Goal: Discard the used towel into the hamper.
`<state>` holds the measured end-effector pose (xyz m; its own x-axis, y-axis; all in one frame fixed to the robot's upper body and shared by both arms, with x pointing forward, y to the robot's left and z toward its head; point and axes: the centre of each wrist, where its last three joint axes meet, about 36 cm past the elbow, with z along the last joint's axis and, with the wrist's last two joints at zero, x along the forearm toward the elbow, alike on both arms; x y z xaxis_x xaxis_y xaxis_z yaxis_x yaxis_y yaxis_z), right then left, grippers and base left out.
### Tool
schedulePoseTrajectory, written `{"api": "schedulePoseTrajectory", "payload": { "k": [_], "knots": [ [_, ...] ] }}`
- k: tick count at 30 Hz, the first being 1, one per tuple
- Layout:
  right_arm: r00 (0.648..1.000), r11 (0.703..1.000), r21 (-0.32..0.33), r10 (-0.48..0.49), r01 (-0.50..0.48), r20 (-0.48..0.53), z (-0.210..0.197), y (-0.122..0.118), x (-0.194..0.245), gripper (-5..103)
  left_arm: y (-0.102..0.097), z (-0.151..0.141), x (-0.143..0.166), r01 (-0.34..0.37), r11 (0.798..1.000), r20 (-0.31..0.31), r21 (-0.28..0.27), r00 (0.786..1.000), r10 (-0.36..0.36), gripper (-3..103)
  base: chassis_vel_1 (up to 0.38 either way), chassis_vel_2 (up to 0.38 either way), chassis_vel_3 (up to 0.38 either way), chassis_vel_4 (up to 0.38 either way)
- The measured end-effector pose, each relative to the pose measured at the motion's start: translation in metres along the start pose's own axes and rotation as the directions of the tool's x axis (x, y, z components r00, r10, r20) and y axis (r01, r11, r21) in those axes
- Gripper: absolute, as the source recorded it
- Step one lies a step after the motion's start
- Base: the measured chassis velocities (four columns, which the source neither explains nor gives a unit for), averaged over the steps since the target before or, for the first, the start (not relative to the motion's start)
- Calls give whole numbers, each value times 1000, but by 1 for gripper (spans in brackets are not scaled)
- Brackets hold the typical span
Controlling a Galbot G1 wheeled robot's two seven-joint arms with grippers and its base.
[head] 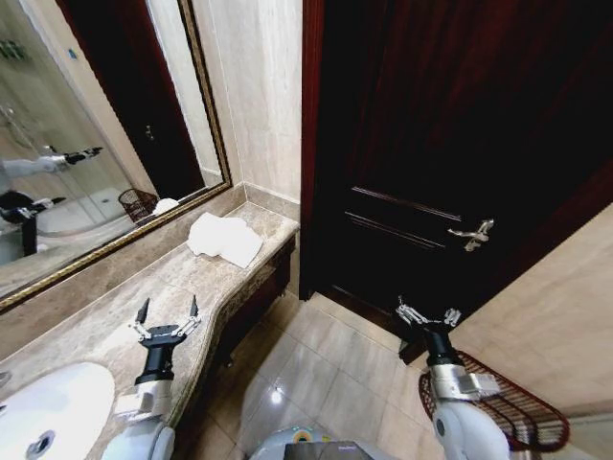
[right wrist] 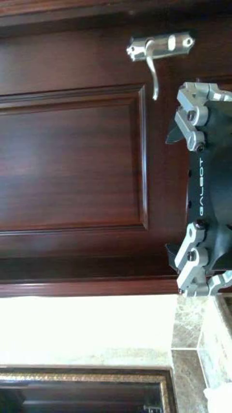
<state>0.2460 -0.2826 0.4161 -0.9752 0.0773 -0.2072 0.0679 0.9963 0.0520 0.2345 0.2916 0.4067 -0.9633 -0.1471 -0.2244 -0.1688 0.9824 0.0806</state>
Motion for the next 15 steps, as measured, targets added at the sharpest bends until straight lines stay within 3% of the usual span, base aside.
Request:
{"api": "schedulePoseTrajectory", "payload": {
  "k": [4,15],
  "knots": [
    [1000,1000,1,-8,8,9,0,-1,-3,100,-7,-3,3,22,998,-15,51,1000,-22,101,0,0,0,0],
    [1000,1000,13,-19,19,-9,-1,-2,-2,100,-7,0,3,26,999,7,30,1000,-26,99,0,0,0,0]
  ]
}}
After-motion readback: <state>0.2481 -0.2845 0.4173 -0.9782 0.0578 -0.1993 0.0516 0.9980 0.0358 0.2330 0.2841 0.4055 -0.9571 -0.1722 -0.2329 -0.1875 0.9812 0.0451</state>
